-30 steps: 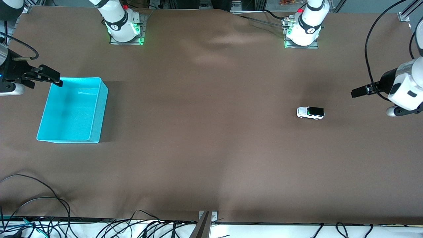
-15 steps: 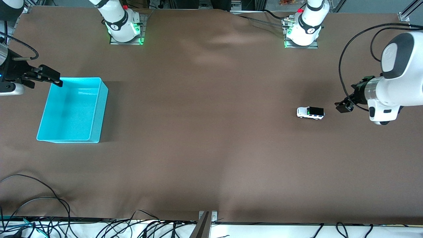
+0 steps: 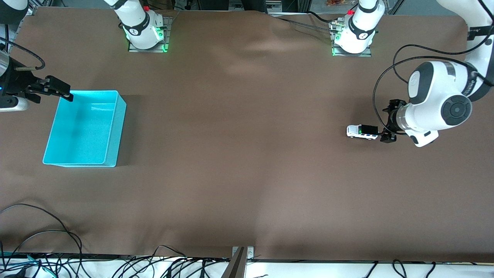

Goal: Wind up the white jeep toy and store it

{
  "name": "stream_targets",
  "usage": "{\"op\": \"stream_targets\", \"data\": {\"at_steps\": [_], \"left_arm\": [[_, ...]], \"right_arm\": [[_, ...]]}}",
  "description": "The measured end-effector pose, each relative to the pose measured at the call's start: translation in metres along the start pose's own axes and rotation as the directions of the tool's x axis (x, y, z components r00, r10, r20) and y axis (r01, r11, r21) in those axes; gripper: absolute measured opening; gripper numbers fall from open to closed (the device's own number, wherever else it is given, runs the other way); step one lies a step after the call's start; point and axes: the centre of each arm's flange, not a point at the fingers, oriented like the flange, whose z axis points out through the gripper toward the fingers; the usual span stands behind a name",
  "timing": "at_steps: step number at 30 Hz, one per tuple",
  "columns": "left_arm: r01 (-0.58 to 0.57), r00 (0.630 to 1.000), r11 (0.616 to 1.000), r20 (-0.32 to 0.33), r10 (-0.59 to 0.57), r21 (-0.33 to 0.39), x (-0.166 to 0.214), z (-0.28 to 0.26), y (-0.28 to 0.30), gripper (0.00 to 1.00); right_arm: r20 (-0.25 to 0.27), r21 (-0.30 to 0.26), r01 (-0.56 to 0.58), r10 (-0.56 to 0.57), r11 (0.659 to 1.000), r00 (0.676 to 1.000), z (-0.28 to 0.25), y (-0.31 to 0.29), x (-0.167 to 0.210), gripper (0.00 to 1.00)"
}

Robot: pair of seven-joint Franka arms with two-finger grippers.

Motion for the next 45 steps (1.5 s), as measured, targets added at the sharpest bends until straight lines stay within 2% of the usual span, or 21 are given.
{"op": "stream_targets", "data": {"at_steps": [2, 3, 12, 22, 35, 45], "left_arm": [[0.026, 1.0, 1.0, -0.001, -0.026, -0.008, 0.0, 0.013, -0.002, 1.0], [0.062, 0.998, 0.998, -0.002, -0.062, -0.018, 0.0, 0.038, -0.006, 1.0], [0.124, 0.992, 0.988, -0.004, -0.125, -0.09, 0.002, 0.065, -0.01, 1.0], [0.143, 0.989, 0.975, -0.006, -0.146, -0.168, 0.004, 0.103, -0.01, 1.0], [0.151, 0.988, 0.966, -0.007, -0.156, -0.211, 0.005, 0.135, -0.016, 0.98], [0.176, 0.983, 0.96, -0.001, -0.181, -0.218, 0.013, 0.133, -0.017, 0.52]], "right_arm": [[0.0, 0.0, 0.0, 0.0, 1.0, 1.0, 0.0, 0.0, 0.0, 1.0], [0.0, 0.0, 0.0, 0.0, 1.0, 1.0, 0.0, 0.0, 0.0, 1.0], [0.0, 0.0, 0.0, 0.0, 1.0, 1.0, 0.0, 0.0, 0.0, 1.0], [0.0, 0.0, 0.0, 0.0, 1.0, 1.0, 0.0, 0.0, 0.0, 1.0], [-0.001, 0.0, 0.0, 0.0, 1.0, 1.0, 0.0, 0.0, 0.0, 1.0], [-0.001, 0.0, 0.0, 0.0, 1.0, 1.0, 0.0, 0.0, 0.0, 1.0]]}}
